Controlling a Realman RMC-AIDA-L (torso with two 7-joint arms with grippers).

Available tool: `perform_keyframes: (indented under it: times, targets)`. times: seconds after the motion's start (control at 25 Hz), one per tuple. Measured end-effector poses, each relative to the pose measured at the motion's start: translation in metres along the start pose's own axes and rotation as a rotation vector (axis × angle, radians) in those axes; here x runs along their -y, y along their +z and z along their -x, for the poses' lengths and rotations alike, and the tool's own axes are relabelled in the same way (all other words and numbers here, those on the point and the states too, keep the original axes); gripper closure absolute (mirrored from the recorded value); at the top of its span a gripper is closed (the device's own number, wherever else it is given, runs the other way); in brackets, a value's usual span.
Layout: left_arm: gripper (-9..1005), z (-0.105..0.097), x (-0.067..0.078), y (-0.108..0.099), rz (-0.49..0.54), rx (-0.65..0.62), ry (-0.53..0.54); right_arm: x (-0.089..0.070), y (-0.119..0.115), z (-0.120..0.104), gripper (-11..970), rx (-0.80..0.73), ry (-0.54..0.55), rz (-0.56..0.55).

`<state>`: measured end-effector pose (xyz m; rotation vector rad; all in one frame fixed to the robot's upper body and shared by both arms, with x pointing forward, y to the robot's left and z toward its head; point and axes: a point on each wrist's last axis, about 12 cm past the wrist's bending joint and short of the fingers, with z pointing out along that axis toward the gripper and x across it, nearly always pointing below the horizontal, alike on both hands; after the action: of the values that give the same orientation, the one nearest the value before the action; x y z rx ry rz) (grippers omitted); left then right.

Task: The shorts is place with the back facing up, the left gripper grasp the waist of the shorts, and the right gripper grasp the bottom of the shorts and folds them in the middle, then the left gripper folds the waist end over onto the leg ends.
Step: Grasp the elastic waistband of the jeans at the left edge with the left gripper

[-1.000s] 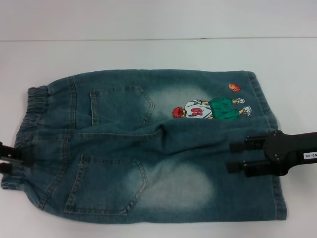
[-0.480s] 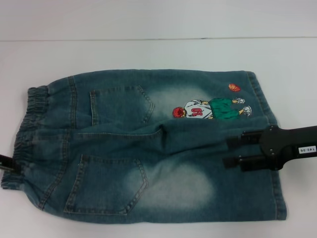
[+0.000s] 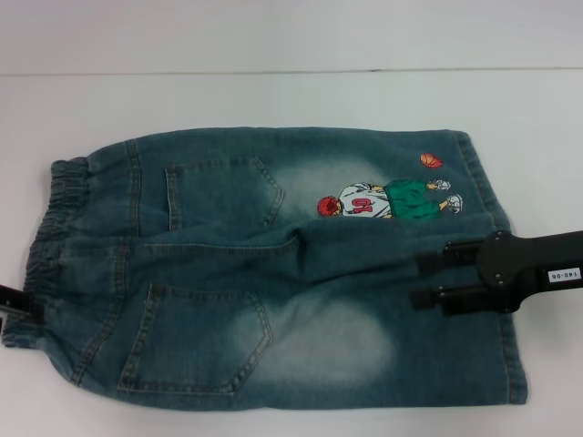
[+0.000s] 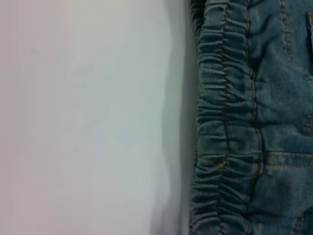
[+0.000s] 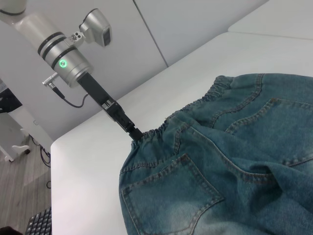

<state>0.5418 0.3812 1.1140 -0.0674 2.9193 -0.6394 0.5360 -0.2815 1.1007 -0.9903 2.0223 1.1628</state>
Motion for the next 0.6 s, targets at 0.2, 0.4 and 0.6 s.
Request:
perform_keyframes:
  times: [0.2,0.4,0.6]
  targets:
    - [296,0.0011,0.0014,0.0013,0.005,-0.004,0.008,0.0003,-0.0001,0.0011,242,-0.001,-0.003,0.000]
    - [306,0.0017,0.0069,0.0054,-0.002,-0.026,0.023,0.0007,-0.0011,0.0014,242,-0.002,-0.002,-0.002]
    - [353,0.0029,0.0098,0.0061,-0.016,-0.026,0.043,0.0012,-0.0018,0.0025,242,-0.001,-0.004,-0.004]
